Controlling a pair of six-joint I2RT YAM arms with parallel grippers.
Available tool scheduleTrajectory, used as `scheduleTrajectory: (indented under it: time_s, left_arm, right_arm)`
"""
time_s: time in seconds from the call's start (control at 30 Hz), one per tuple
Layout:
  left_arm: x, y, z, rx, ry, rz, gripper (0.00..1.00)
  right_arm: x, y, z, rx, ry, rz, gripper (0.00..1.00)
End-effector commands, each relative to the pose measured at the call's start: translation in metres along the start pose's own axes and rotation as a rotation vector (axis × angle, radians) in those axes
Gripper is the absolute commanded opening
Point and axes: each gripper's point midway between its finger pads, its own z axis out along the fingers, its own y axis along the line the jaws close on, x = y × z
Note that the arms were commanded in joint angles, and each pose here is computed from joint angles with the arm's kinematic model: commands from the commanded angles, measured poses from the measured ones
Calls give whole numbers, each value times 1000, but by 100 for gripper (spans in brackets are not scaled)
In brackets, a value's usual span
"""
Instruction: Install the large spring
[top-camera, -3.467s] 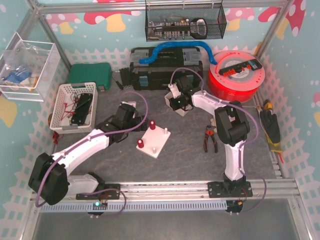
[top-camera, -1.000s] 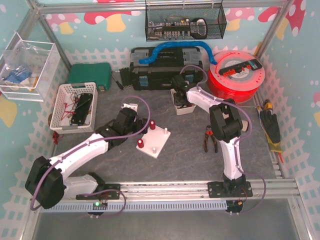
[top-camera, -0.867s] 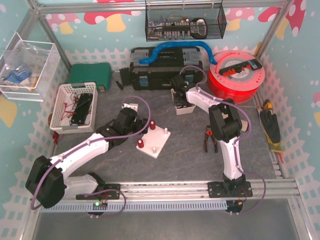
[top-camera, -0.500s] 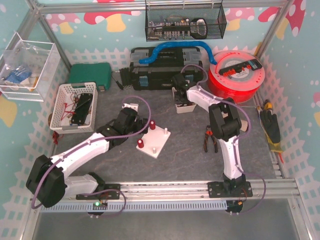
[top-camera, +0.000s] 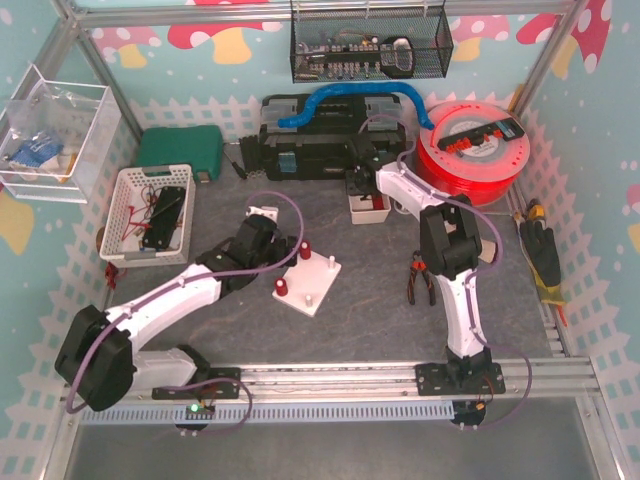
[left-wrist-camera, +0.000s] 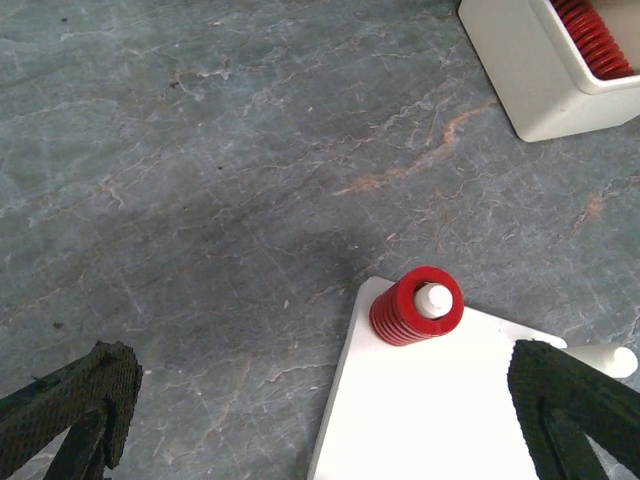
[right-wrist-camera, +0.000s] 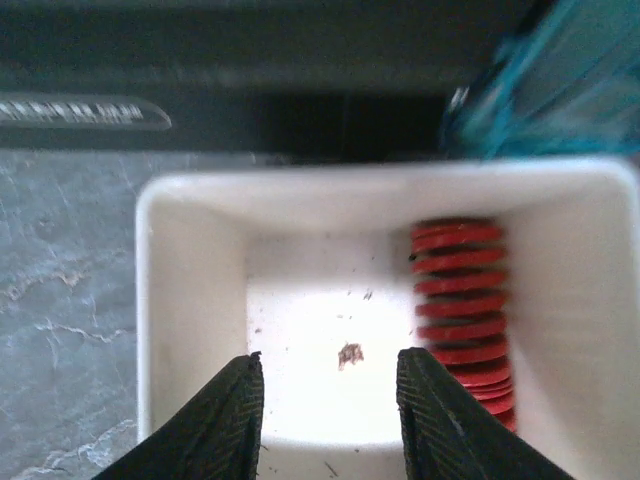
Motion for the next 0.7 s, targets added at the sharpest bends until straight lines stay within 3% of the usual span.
scheduleTrajectory:
  time_s: [0.0,0.2,0.67]
  left_arm:
    - [-17,-7,0,13,-39,-9,99]
    - [-19,-9,1,17,-39,-10,99]
    - [-23,-10,0,15,-37,-4,99]
  right_arm:
    - [-16,-16,-20,85,-33,-6,42]
    - [-8,-32,-2,176,10,4,46]
    - [3,-43,40,281,23,20,45]
